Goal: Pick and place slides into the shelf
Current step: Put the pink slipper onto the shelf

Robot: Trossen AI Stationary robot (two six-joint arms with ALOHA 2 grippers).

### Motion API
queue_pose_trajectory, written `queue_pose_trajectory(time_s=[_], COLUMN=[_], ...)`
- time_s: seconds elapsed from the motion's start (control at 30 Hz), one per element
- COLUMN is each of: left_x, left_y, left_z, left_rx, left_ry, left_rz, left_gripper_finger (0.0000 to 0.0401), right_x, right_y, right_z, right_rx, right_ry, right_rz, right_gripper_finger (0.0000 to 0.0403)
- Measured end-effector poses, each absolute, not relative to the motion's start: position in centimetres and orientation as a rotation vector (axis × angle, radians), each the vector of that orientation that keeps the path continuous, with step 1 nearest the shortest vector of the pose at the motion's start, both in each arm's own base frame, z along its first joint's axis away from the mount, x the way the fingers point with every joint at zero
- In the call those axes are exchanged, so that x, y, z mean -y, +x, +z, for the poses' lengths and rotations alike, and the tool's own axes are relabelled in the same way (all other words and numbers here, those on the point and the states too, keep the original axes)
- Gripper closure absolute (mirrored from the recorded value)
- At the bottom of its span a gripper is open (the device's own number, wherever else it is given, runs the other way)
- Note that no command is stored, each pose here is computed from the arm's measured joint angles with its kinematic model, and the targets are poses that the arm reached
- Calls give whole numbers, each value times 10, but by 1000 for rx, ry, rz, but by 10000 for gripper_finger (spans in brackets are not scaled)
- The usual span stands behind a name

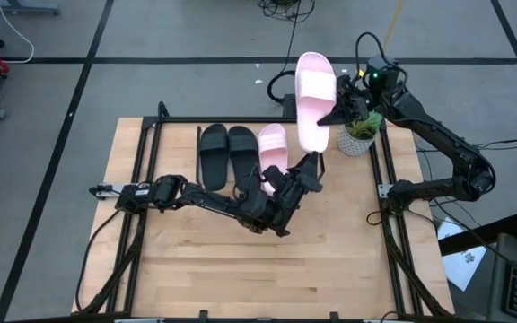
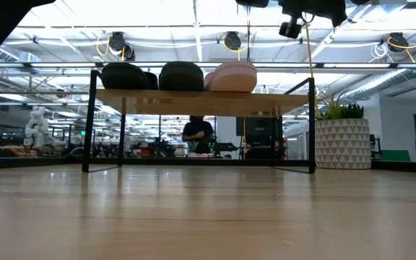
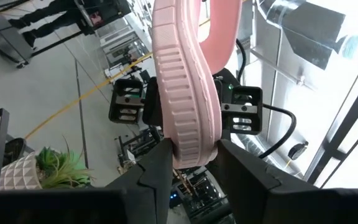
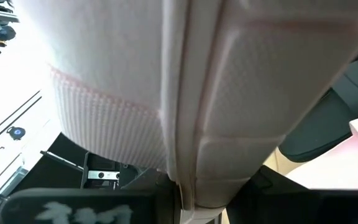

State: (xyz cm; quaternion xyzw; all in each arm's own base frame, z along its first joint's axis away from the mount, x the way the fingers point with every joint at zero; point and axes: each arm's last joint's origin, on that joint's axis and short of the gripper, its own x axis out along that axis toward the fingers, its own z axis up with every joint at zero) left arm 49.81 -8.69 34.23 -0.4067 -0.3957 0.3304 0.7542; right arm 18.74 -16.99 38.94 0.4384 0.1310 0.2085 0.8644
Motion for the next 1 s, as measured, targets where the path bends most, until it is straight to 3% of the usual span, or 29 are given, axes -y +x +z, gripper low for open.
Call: queue_pose_trajectory(time_s=[1.0], left_x=[77], left_y=[497], left_z=[348], left_rx=[901], left_ry=[-875], left_rz=[694], left_gripper_finger=[276], right_x=[172], right_y=[187], right_z=[387], right_rx=[-261], right_ry=[907], right_rz=[396], right_gripper_finger=[336])
